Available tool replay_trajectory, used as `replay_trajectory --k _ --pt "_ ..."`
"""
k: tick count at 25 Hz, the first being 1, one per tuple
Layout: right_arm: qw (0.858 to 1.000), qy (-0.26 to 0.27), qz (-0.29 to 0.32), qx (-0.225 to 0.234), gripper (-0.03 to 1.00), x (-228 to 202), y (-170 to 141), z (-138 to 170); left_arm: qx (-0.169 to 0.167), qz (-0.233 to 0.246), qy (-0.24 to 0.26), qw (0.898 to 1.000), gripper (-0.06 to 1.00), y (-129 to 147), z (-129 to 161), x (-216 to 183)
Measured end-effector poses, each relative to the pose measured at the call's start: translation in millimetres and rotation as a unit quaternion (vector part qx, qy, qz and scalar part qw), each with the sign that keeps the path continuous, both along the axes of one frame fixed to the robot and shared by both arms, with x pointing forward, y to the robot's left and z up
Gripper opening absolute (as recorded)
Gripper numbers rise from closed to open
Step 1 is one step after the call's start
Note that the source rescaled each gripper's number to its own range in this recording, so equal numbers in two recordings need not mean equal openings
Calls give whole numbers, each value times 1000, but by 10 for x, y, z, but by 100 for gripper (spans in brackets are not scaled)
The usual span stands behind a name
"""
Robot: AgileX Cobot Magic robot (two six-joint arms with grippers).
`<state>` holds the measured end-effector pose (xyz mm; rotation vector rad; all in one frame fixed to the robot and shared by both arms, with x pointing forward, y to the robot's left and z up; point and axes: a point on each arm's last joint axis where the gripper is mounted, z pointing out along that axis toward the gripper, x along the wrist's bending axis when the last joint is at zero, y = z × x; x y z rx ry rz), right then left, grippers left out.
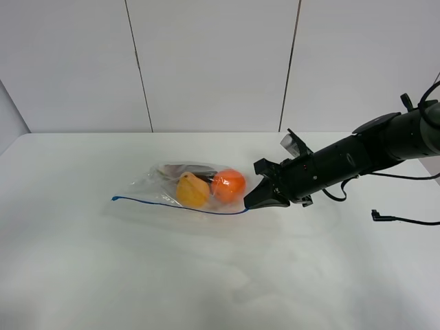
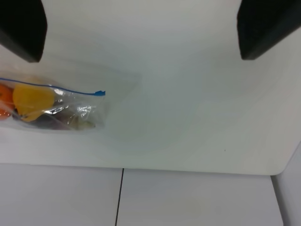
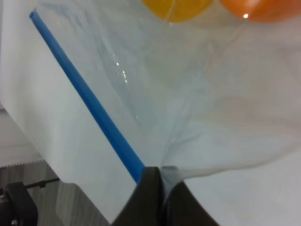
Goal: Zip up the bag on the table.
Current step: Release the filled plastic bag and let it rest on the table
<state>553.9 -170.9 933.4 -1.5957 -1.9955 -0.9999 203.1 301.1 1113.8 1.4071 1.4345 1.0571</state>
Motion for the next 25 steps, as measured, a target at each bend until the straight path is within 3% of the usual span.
replay_trajectory --k 14,25 --pt "1000 -2 2 -6 0 0 -6 -7 -23 -25 102 994 92 -55 -598 260" --pt "1000 -3 3 -7 0 -1 -8 -9 -25 -25 100 994 92 -55 -653 305"
